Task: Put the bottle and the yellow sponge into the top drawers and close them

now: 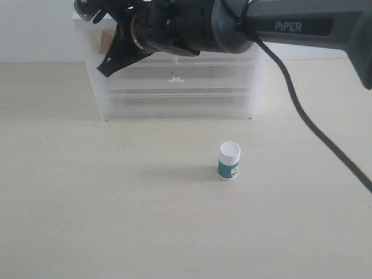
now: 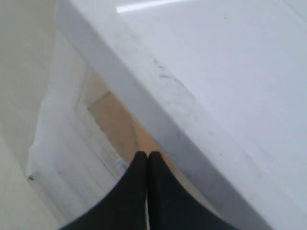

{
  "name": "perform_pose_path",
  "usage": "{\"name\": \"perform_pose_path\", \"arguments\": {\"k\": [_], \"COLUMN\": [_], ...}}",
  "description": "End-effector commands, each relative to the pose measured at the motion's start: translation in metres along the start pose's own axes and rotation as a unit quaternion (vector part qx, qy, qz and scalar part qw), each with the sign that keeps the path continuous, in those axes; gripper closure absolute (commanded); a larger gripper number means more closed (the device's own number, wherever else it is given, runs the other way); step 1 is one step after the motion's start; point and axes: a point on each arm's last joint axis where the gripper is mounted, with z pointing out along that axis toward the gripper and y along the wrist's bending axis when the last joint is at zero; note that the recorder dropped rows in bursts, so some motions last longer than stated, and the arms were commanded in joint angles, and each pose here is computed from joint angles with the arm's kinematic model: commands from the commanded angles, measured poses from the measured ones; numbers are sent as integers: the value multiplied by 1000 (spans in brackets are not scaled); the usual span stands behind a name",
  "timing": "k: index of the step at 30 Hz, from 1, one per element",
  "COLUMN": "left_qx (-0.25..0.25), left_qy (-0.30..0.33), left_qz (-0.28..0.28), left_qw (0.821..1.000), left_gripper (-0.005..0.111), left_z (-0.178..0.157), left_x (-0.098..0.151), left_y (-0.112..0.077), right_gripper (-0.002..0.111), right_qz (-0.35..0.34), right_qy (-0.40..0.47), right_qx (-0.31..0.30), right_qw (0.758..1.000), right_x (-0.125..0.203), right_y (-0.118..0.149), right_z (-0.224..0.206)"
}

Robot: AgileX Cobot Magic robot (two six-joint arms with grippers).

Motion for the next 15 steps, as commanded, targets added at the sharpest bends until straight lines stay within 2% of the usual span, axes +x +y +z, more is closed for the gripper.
{"name": "perform_pose_path", "arguments": {"k": [1, 5, 9, 12, 13, 14, 15], "left_qx": [2, 2, 2, 2, 2, 2, 2], "left_qy": [2, 2, 2, 2, 2, 2, 2], "left_qz": [-8, -8, -8, -8, -8, -8, -8], "left_qw": [1000, 1000, 1000, 1000, 1000, 1000, 1000], "left_gripper": [103, 103, 103, 103, 103, 103, 103], "left_z": [1, 1, 1, 1, 1, 1, 1], "left_x": [1, 1, 1, 1, 1, 1, 1], "left_y": [0, 0, 0, 0, 0, 0, 0], "right_gripper": [108, 108, 108, 108, 108, 108, 108], "right_qz": [68, 23, 56, 158, 223, 287, 368], "right_qy": [43, 92, 52, -61, -118, -163, -213], "right_qx": [37, 23, -10, -43, -71, -72, -78], "right_qw": [996, 995, 997, 985, 965, 941, 902], "right_x": [8, 10, 24, 42, 55, 67, 84], "right_y": [-25, -21, -27, -58, -68, -86, -98], "right_z": [1, -31, -81, -128, -141, -152, -159]}}
